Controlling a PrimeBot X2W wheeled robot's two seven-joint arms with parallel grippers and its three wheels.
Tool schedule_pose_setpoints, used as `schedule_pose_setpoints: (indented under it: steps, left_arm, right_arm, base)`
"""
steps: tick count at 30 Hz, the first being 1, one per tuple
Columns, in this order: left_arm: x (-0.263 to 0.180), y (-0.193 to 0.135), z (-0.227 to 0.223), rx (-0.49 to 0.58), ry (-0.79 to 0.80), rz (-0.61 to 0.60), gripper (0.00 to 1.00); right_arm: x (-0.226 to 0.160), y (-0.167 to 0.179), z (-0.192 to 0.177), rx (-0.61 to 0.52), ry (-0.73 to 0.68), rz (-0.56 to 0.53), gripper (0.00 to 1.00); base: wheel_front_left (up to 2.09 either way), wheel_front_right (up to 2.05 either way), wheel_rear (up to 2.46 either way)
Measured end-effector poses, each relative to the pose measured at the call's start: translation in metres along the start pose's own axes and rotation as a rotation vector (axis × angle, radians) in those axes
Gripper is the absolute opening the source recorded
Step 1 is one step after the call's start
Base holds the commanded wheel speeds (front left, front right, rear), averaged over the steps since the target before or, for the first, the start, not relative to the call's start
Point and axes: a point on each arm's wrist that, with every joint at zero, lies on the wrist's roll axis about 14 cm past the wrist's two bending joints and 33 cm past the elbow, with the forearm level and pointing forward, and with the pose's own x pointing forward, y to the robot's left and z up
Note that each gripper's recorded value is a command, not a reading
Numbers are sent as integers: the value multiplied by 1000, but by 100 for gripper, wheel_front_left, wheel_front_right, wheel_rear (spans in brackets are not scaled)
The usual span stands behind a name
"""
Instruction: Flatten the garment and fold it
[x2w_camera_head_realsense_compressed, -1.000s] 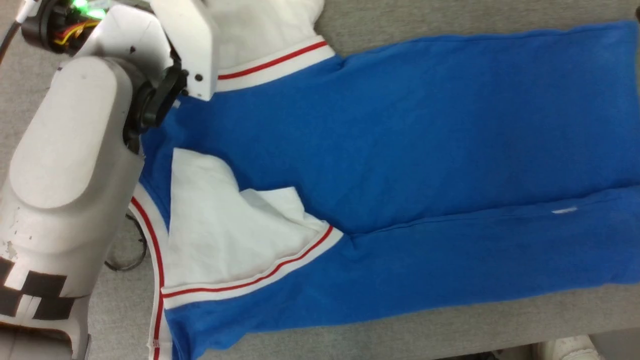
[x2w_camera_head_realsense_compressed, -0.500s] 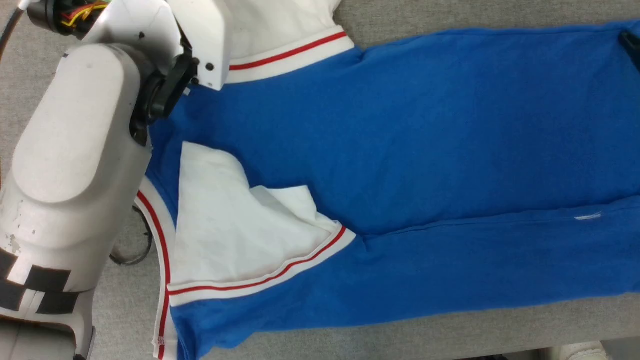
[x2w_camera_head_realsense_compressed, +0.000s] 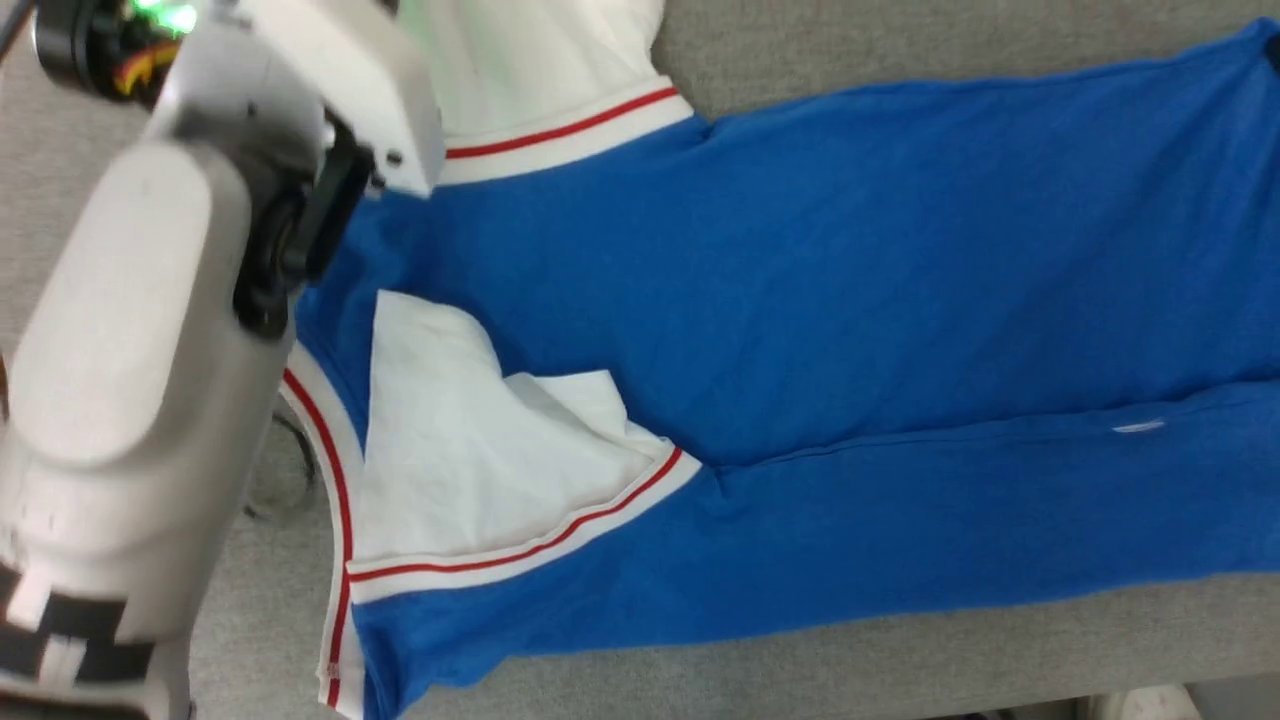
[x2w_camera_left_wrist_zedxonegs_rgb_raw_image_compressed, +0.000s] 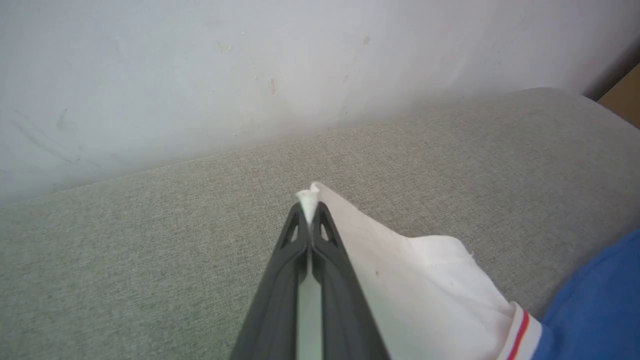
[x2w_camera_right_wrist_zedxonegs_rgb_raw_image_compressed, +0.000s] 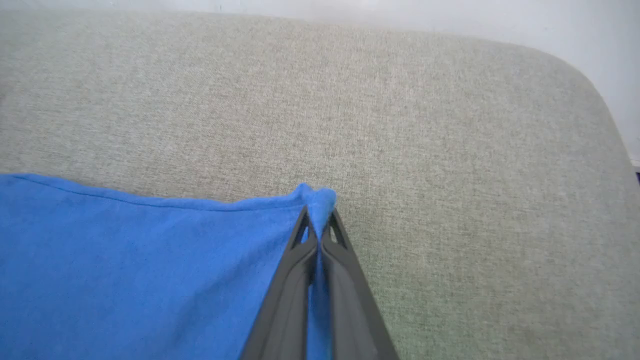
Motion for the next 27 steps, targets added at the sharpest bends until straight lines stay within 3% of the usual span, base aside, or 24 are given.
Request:
schedule_pose_setpoints:
  steps: [14,20,22,27]
  left_arm:
    - [-120,-26,40,-108,-219,-28,0]
    - [-166,-34,7,-183,-144,-11,0]
    - [-185,-41,-20,-261,-78,-9,0]
    - [-209,-38,-61,-317,20,48,0]
  right_arm:
    - [-81,1,3,64,-121,-8,0]
    - [-109,14,-14,135,-122,7,0]
    - [-121,17,-32,177,-93,0,0]
    - [-133,21,-59,200,-36,-12,0]
  base:
    - [0,0,0]
    - [0,0,0]
    - [0,0,0]
    - [0,0,0]
